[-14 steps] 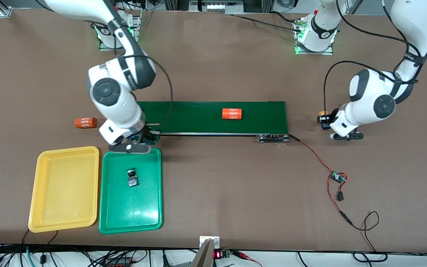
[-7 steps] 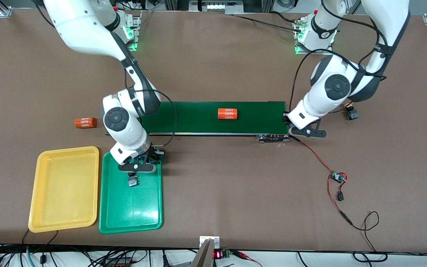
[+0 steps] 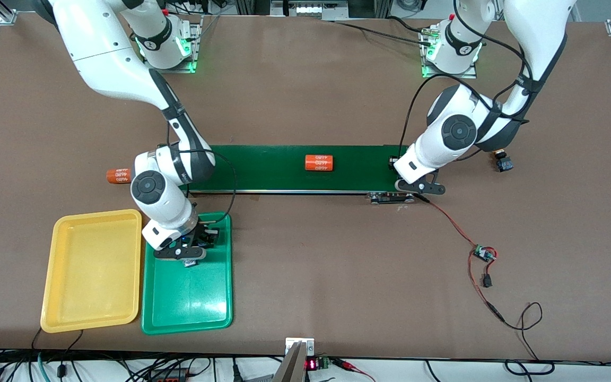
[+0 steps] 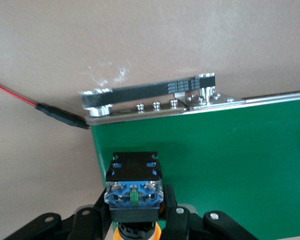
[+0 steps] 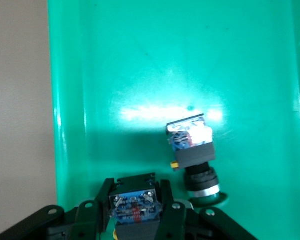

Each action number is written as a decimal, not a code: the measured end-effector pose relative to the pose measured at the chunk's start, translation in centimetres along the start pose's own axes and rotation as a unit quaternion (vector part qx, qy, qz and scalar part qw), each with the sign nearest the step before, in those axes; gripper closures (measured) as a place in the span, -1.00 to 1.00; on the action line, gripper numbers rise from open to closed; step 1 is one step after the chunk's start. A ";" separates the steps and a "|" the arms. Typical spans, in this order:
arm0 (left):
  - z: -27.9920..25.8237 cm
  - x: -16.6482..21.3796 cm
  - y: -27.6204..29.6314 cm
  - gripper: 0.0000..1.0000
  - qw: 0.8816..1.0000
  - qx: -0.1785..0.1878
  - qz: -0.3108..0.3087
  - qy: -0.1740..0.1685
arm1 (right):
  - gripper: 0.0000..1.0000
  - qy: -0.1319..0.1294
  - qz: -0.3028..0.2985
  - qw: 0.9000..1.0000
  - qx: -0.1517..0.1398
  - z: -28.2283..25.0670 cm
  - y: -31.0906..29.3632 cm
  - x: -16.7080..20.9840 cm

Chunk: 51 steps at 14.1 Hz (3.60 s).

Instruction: Sort buttons by color to trays

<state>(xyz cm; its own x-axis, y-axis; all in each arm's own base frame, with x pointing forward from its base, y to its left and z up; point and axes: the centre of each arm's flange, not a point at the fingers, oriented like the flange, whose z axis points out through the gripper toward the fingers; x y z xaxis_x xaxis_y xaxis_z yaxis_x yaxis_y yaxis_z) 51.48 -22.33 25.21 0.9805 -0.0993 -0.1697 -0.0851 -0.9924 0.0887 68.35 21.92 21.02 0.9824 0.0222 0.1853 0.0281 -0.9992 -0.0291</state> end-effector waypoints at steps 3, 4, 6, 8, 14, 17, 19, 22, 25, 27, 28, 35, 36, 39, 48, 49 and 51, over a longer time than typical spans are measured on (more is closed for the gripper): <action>0.5 -0.2 0.5 0.14 1.000 -0.001 0.002 -0.004 | 0.18 0.007 0.001 1.000 0.003 0.5 0.1 0.0; 0.5 -0.2 0.9 0.14 1.000 0.000 0.002 -0.004 | 0.17 0.009 0.001 1.000 0.004 0.8 0.1 0.0; 0.6 -0.5 1.8 0.14 1.000 0.001 0.004 -0.005 | -0.12 0.012 0.001 1.000 0.005 1.1 0.1 -0.1; 0.5 -0.6 2.2 0.04 1.000 -0.001 0.007 0.001 | -0.52 0.017 0.001 1.000 0.007 0.9 0.0 0.2; -5.0 0.4 2.0 -1.00 0.998 0.001 -0.002 0.061 | -0.89 -0.010 0.009 1.000 -0.006 -3.8 0.9 1.5; -9.0 1.0 -3.4 -1.00 0.995 0.015 -0.055 0.081 | -0.90 -0.052 0.010 0.998 -0.021 -9.4 1.0 1.4; -9.2 1.0 -9.8 -1.00 0.992 0.026 -0.112 0.047 | -0.96 -0.075 0.010 0.997 -0.028 -13.0 1.1 0.9; -8.4 0.5 -18.8 -1.00 0.982 0.021 -0.186 0.013 | -0.98 -0.086 0.011 0.996 -0.030 -16.4 1.5 -0.8; -7.3 -0.5 -24.1 -1.00 0.973 0.013 -0.232 -0.012 | -1.00 -0.121 0.002 0.992 -0.039 -18.7 1.4 -4.5; -6.2 -1.3 -26.7 -1.00 0.967 0.006 -0.253 -0.028 | -1.00 -0.148 -0.010 0.988 -0.046 -20.9 0.7 -7.0; -5.4 -1.8 -28.0 -1.00 0.965 0.002 -0.259 -0.038 | -1.00 -0.157 -0.015 0.986 -0.050 -22.2 0.5 -8.2; 2.5 -5.2 -36.0 -1.00 0.967 -0.014 -0.229 -0.109 | -1.00 -0.174 -0.018 0.983 -0.061 -23.9 2.5 -14.9; 3.2 -5.4 -36.4 -1.00 0.966 -0.018 -0.230 -0.115 | -1.00 -0.174 -0.018 0.983 -0.061 -23.7 2.6 -15.0; 4.3 -5.7 -36.5 -1.00 0.966 -0.026 -0.230 -0.120 | -1.00 -0.170 -0.015 0.983 -0.059 -23.6 2.8 -14.8; 6.8 -6.1 -37.7 -0.91 0.970 -0.012 -0.213 -0.119 | -1.00 -0.169 0.003 0.985 -0.033 -23.6 2.6 -14.6; 7.1 -6.2 -37.6 -0.79 0.969 -0.014 -0.213 -0.121 | -1.00 -0.168 0.006 0.985 -0.029 -23.6 2.6 -14.6; 7.4 -6.1 -37.4 -0.67 0.969 -0.015 -0.215 -0.124 | -1.00 -0.168 0.009 0.985 -0.027 -23.6 2.7 -14.5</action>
<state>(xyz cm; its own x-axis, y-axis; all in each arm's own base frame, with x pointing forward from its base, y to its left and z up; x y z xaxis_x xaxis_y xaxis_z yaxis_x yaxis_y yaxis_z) 47.35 14.87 15.66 0.8514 0.3044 -0.4272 0.3304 -0.9437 -0.0139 49.82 18.11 41.44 0.9885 0.0051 -0.1514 0.0090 -0.9996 0.0250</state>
